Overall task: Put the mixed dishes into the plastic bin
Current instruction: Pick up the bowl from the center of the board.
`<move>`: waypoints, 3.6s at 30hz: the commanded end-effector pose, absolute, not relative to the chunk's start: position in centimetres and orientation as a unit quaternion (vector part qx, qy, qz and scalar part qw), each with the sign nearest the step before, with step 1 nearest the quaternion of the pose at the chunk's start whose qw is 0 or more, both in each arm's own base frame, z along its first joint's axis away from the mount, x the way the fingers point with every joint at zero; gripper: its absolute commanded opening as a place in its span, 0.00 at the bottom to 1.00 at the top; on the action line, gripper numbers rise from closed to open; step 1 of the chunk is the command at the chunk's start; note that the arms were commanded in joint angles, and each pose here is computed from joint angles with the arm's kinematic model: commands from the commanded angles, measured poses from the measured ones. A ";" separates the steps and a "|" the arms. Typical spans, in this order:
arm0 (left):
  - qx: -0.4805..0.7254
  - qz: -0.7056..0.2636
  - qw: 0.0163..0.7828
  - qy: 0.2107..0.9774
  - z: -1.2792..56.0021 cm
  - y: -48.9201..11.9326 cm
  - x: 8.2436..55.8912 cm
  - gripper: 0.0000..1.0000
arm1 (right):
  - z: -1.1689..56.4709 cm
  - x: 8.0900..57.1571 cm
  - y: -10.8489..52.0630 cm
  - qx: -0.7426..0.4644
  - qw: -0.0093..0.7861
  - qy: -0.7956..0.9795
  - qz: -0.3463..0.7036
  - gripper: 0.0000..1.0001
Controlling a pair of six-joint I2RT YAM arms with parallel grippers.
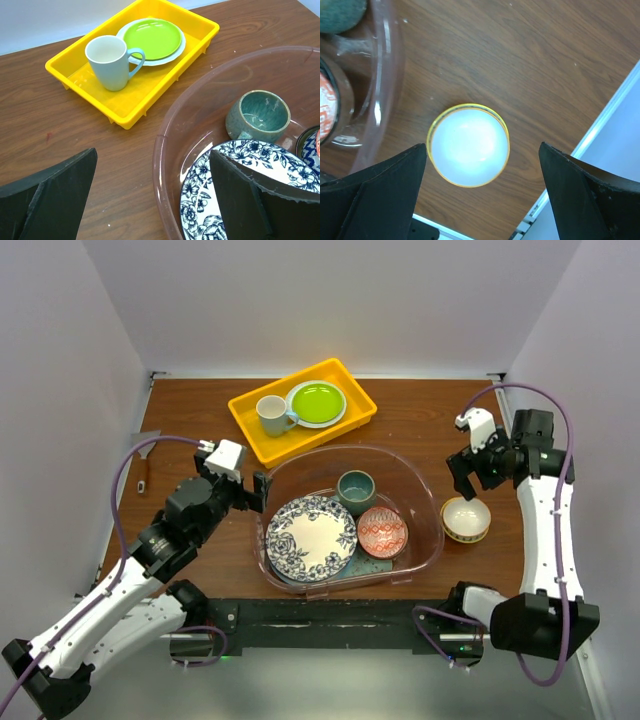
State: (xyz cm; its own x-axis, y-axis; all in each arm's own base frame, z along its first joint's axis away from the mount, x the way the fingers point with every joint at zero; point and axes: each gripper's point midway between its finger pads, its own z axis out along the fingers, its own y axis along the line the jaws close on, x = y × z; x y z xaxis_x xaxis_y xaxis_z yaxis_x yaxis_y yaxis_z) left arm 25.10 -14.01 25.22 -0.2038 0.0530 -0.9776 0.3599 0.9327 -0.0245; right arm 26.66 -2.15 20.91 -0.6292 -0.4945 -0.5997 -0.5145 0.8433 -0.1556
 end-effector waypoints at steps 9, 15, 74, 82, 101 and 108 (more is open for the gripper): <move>0.137 -0.124 0.623 0.760 25.3 -13.9 25.3 1.00 | 19.0 26.1 -5.5 -0.288 0.287 0.914 0.006 0.99; 0.137 -0.123 0.623 0.760 25.4 -13.9 25.3 1.00 | 17.2 25.9 -6.6 -0.295 0.256 0.920 0.005 0.98; 0.141 -0.132 0.623 0.758 25.3 -14.0 25.3 1.00 | 24.7 27.6 -5.7 -0.287 0.348 0.892 -0.016 0.00; 0.161 -0.158 0.626 0.747 25.7 -15.1 24.9 1.00 | 27.1 27.4 -2.8 -0.294 0.380 0.877 0.020 0.00; 0.154 -0.378 0.561 0.721 27.7 -21.5 21.5 1.00 | 27.8 25.9 6.8 -0.358 0.395 0.830 0.161 0.00; 0.139 -0.423 0.529 0.722 28.5 -22.9 20.8 1.00 | 27.1 24.8 9.2 -0.381 0.385 0.818 0.191 0.00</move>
State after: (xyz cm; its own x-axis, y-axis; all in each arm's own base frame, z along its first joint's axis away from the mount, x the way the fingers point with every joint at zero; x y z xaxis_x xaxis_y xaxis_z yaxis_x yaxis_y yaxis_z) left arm 21.44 -21.62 25.49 -0.3893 -0.1659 -0.9061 0.6181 0.6823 -0.3904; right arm 25.61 6.95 25.77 -0.4697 -0.5041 -0.7248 -0.7333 0.6799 0.0023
